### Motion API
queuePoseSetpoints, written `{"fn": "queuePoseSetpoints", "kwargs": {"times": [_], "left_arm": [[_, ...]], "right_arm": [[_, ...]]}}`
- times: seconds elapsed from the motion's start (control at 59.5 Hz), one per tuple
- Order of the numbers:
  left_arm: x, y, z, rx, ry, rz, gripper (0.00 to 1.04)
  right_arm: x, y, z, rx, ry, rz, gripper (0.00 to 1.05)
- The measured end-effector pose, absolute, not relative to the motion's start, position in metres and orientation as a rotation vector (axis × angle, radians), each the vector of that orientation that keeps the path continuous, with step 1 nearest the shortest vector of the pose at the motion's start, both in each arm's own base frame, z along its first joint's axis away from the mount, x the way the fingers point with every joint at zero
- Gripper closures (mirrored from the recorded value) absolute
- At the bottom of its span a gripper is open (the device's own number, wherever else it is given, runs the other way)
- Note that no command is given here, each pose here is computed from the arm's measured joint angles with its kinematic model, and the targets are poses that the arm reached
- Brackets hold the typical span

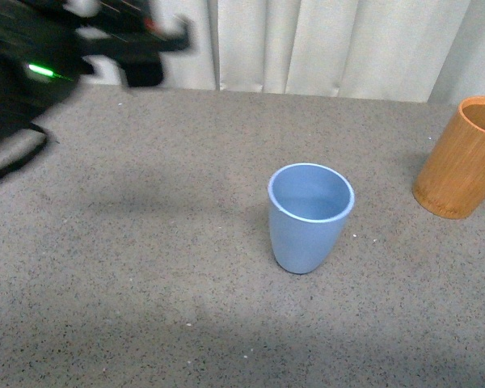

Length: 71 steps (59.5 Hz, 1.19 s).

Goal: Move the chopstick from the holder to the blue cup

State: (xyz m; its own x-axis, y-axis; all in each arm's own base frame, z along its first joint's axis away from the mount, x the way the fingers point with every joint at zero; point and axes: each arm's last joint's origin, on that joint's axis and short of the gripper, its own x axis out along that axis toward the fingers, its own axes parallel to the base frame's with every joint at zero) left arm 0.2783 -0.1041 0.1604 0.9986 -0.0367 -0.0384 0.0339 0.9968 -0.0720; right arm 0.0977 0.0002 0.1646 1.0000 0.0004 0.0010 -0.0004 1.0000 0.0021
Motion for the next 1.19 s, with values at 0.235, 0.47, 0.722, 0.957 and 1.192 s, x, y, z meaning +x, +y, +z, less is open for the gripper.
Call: {"fn": "queuePoseSetpoints", "kwargs": {"times": [0.235, 0.47, 0.722, 0.957, 1.192], "left_arm": [[0.170, 0.000, 0.149, -0.023, 0.120, 0.024, 0.93], [0.099, 0.000, 0.168, -0.009, 0.007, -0.003, 1.01], [0.097, 0.000, 0.170, -0.008, -0.017, -0.002, 1.01], [0.097, 0.000, 0.170, -0.008, -0.017, -0.002, 1.01], [0.097, 0.000, 0.170, -0.008, -0.017, -0.003, 0.86]], "right_arm": [[0.098, 0.000, 0.165, 0.002, -0.001, 0.004, 0.10], [0.098, 0.000, 0.165, 0.002, -0.001, 0.001, 0.10], [0.098, 0.000, 0.165, 0.002, -0.001, 0.004, 0.10], [0.098, 0.000, 0.165, 0.002, -0.001, 0.003, 0.10], [0.098, 0.000, 0.165, 0.002, -0.001, 0.003, 0.10]]}}
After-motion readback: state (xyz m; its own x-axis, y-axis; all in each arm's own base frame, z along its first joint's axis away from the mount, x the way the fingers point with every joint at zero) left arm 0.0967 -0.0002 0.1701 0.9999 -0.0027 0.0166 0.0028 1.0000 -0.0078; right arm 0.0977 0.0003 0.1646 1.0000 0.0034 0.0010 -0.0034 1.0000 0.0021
